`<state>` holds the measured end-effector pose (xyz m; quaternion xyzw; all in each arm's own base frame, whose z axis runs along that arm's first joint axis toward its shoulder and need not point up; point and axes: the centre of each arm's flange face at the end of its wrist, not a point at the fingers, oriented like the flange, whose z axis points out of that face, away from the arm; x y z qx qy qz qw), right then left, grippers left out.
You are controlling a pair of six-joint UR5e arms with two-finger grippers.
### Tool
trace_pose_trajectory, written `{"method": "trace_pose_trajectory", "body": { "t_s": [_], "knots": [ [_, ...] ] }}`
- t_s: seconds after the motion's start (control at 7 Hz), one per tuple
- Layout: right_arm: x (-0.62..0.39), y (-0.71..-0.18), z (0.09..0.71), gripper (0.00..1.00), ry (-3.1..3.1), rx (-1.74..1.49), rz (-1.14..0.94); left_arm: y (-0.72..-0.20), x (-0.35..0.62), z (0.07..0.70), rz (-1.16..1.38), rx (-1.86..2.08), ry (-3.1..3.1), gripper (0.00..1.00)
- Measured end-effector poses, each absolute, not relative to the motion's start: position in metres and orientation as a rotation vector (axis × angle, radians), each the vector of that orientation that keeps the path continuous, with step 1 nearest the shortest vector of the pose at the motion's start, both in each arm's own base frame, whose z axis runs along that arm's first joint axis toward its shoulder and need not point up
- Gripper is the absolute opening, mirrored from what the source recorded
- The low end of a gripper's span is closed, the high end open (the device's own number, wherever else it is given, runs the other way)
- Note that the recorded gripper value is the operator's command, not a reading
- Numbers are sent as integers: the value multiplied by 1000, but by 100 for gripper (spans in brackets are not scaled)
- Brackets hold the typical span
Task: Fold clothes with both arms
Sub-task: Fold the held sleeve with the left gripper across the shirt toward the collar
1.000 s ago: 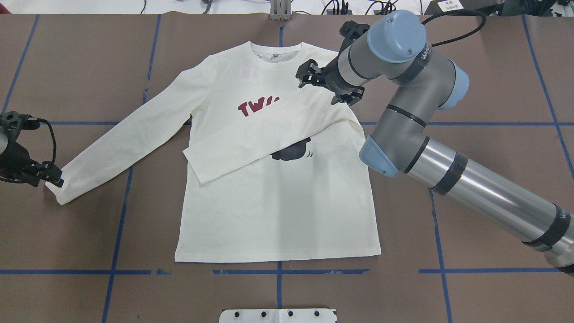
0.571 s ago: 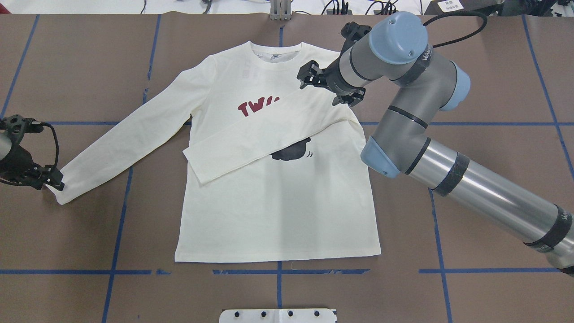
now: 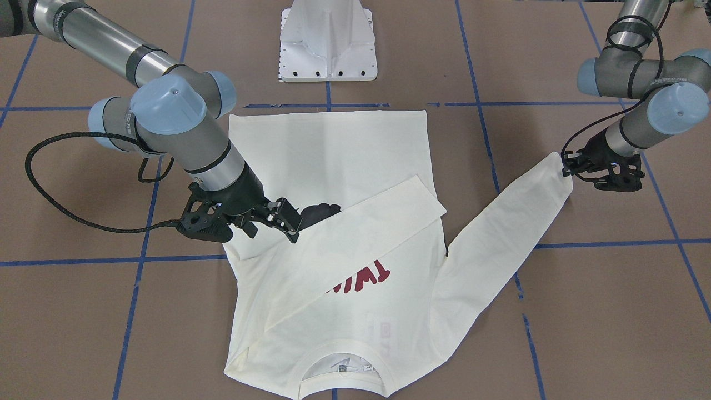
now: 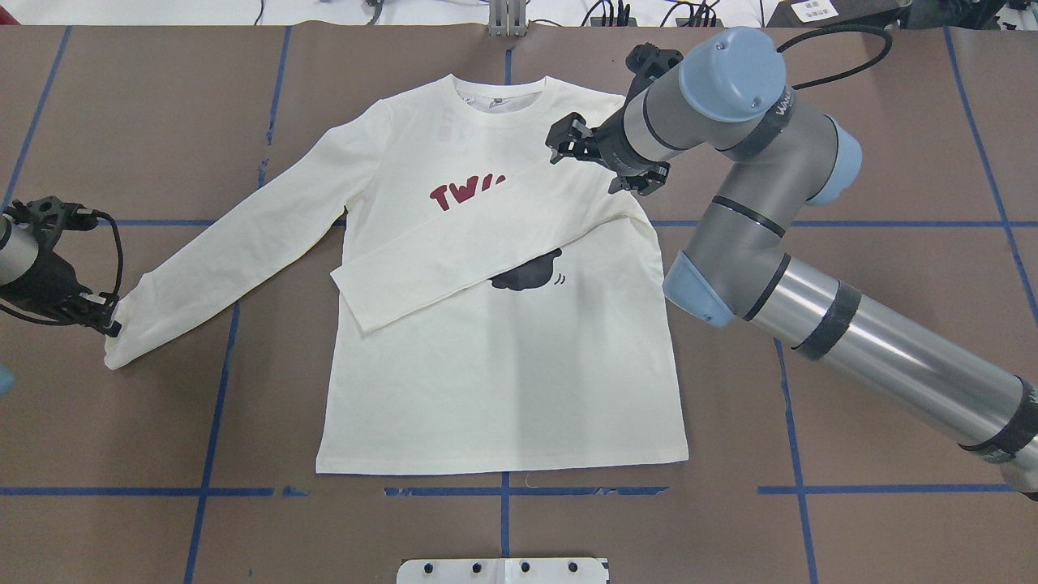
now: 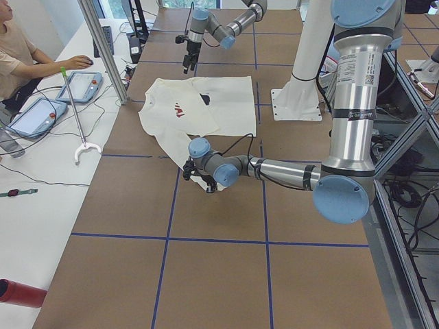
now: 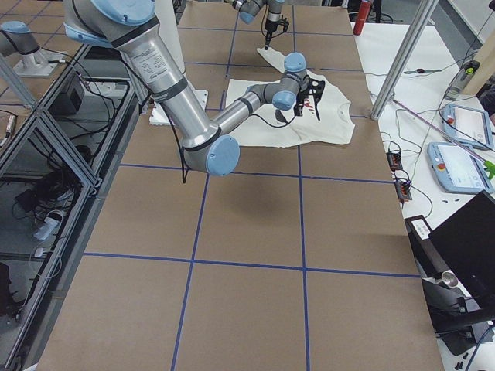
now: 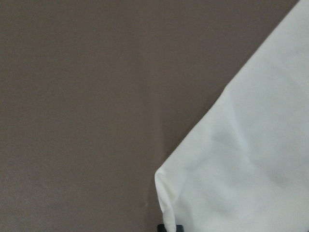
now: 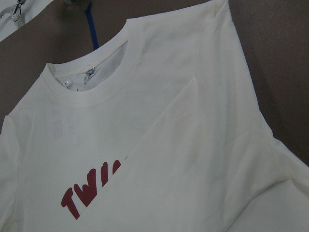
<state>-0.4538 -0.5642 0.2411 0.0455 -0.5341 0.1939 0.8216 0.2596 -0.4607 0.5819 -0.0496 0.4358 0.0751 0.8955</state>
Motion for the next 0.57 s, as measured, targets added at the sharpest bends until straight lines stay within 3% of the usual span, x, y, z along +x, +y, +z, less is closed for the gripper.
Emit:
{"method": "trace_pose_trajectory", "body": {
  "t_s": [0.29, 0.57],
  "knots": [
    [-399, -545, 256, 100, -1163, 112, 409, -487, 268, 499, 166, -108, 1060, 0],
    [-320, -530, 282, 100, -1178, 121, 379, -547, 307, 361, 84, -124, 1175, 0]
  ]
}}
